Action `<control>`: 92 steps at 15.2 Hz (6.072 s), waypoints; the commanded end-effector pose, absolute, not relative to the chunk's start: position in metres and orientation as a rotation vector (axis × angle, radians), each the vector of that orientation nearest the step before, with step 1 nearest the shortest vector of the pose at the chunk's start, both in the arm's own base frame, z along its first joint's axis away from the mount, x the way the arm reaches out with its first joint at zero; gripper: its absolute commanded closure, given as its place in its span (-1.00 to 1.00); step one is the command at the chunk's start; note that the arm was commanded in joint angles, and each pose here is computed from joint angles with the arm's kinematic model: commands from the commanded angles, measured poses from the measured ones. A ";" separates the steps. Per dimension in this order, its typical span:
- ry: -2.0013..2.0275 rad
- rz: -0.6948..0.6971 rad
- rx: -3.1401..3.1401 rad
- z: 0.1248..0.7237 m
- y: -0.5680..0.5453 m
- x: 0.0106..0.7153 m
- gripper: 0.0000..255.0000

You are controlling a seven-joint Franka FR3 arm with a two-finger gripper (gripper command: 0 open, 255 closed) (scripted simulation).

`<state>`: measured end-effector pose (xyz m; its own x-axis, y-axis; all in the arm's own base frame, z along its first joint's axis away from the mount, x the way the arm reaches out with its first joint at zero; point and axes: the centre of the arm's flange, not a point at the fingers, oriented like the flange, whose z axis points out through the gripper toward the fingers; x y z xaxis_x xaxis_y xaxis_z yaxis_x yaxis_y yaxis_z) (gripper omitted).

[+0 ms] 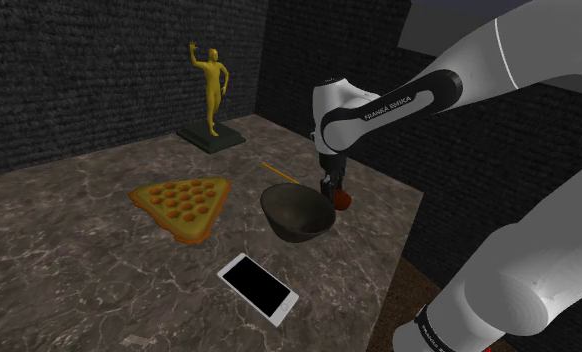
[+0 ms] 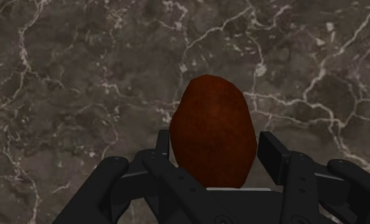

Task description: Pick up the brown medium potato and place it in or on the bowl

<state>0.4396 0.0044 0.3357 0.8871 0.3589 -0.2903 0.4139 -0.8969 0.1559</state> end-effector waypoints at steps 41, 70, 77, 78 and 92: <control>0.589 -0.377 2.842 0.510 0.030 0.436 1.00; 0.589 -0.377 2.842 0.447 0.207 0.412 1.00; 0.589 -0.377 2.842 0.437 0.207 0.412 1.00; 0.589 -0.377 2.842 0.437 0.207 0.412 1.00; 0.589 -0.377 2.842 0.484 0.220 0.423 -1.00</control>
